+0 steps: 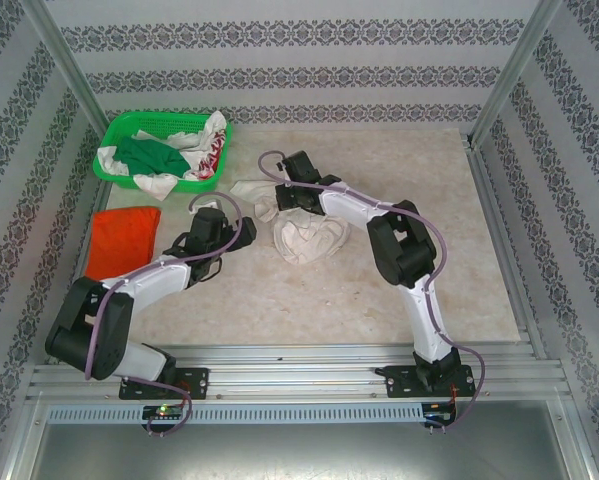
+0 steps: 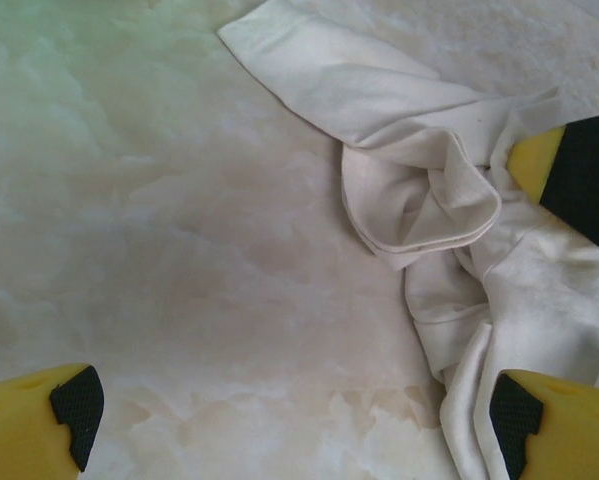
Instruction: Fold and stack the t-shirts
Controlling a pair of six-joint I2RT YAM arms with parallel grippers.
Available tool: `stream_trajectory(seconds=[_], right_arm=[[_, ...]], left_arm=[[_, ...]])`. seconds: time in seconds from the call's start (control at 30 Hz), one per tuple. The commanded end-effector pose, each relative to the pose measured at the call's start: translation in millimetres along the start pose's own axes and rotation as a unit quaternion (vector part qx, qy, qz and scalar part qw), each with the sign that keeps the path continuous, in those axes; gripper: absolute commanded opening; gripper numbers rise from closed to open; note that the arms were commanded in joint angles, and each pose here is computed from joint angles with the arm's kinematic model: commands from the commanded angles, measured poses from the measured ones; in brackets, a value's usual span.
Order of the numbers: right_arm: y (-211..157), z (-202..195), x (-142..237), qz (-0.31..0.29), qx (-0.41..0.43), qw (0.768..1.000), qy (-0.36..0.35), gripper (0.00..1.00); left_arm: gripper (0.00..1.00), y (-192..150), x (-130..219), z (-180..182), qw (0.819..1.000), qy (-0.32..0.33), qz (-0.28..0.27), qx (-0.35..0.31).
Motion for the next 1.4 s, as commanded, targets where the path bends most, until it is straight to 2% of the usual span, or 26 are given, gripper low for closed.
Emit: stream_trajectory(seconds=[0.0,0.17,0.37,0.5,0.67,0.73,0.83,0.9,0.93,1.03,1.13,1.3,1.37], right_arm=[[27.6,24.3,44.2,-0.055,0.012,0.998,0.029,0.0],[36.9,28.7,94.5,-0.118,0.007,0.991,0.056,0.0],[24.2,23.6,132.2,-0.143,-0.001,0.987,0.066,0.0],[16.6,13.4,151.8,-0.164,-0.009,0.985,0.058,0.0],[11.4,-0.9,166.6,-0.176,-0.015,0.983,0.042,0.0],[11.3,-6.1,170.4,-0.18,-0.022,0.983,0.04,0.0],[15.5,-13.1,180.3,-0.193,-0.028,0.98,0.036,0.0],[19.9,-18.1,189.5,-0.205,-0.028,0.978,0.032,0.0],[22.4,-20.2,194.9,-0.211,-0.026,0.977,0.029,0.0],[35.6,-30.1,219.1,-0.24,-0.02,0.97,0.016,0.0],[54.3,-37.0,254.7,-0.279,-0.015,0.96,0.014,0.0],[76.7,-37.9,327.4,-0.365,0.009,0.931,0.006,0.0],[78.7,-36.5,363.3,-0.41,0.021,0.912,0.002,0.0]], left_arm=[[1.0,20.4,-10.6,-17.5,0.999,-0.04,-0.021,0.016],[1.0,32.2,-32.9,-35.3,0.997,-0.072,-0.022,0.029],[1.0,41.9,-62.9,-55.3,0.995,-0.093,-0.01,0.031],[0.92,36.9,-85.6,-64.1,0.995,-0.094,0.017,0.027],[0.72,22.0,-104.9,-65.3,0.995,-0.087,0.042,0.032],[0.57,20.1,-109.5,-65.6,0.995,-0.087,0.043,0.032],[0.3,20.2,-116.0,-67.3,0.995,-0.089,0.043,0.029],[0.07,26.3,-116.3,-68.2,0.995,-0.087,0.033,0.021],[0.0,30.7,-114.8,-66.9,0.996,-0.083,0.025,0.016],[0.0,56.7,-99.3,-65.5,0.998,-0.068,-0.014,-0.005],[0.0,97.0,-74.5,-66.3,0.996,-0.058,-0.062,-0.024],[0.0,163.5,-16.5,-71.6,0.987,-0.04,-0.144,-0.061],[0.0,184.8,14.6,-71.9,0.98,-0.028,-0.184,-0.076]])
Point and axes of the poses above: each hand's point on the last joint's axis, 136 mm out from that joint toward the fingers, its own x axis back along the fingers, its own z axis along the line the jaws close on, y = z × x, the point moved 2 cm from there along x, back along the fingers, and after that the axes turned 9 degrees about -x, right-handed, at the moved point
